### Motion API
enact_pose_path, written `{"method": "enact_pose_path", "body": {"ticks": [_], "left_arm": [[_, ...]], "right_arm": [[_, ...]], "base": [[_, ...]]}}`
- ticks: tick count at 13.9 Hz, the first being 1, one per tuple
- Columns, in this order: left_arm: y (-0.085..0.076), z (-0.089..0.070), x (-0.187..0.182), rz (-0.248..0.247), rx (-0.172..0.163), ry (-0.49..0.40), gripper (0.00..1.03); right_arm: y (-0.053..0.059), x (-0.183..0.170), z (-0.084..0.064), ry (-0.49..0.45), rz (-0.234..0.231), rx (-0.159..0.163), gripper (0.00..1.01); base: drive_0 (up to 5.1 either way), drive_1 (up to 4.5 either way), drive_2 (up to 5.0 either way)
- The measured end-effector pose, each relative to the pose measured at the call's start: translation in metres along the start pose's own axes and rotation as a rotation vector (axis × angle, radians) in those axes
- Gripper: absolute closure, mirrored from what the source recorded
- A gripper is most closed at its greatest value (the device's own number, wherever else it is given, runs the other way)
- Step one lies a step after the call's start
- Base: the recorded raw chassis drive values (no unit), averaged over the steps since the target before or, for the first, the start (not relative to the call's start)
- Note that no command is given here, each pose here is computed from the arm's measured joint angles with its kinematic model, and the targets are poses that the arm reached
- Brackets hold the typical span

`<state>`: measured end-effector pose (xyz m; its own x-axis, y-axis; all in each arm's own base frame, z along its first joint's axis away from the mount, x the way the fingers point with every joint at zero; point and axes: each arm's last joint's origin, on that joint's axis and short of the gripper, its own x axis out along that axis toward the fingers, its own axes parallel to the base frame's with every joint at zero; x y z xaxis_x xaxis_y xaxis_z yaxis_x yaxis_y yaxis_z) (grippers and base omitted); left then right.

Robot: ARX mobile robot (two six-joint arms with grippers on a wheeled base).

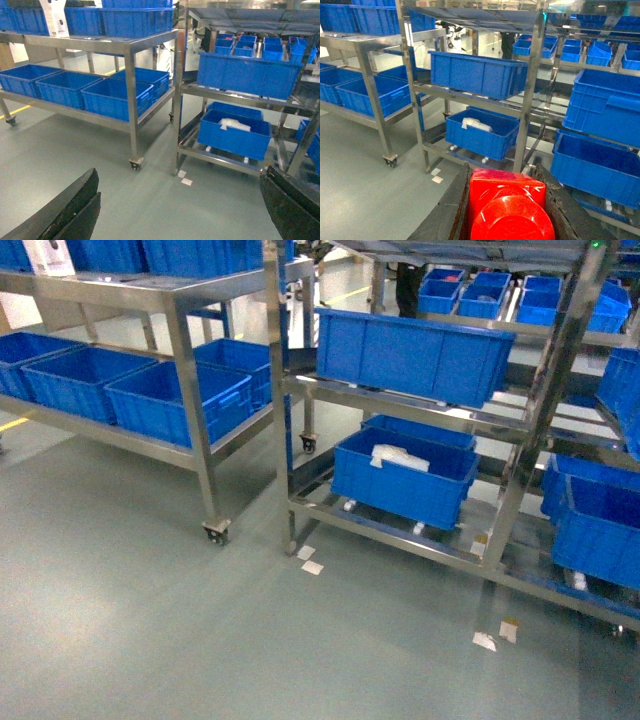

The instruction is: Pick red block from blue box to shelf

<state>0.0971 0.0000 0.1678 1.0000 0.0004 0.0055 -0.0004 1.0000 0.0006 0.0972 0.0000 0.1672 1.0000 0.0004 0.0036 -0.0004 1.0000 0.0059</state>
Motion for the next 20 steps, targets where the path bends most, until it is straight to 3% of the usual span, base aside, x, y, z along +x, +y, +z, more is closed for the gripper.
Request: {"method": "enact_pose_path", "body": {"ticks": [20], "left_arm": [[0.0,0.0,0.0,0.0,0.0,0.0,0.05]], "right_arm": [[0.0,0.0,-0.0001,0.0,0.0,0.0,0.73]], "base": [[-1.3,-1.32,-1.3]]}}
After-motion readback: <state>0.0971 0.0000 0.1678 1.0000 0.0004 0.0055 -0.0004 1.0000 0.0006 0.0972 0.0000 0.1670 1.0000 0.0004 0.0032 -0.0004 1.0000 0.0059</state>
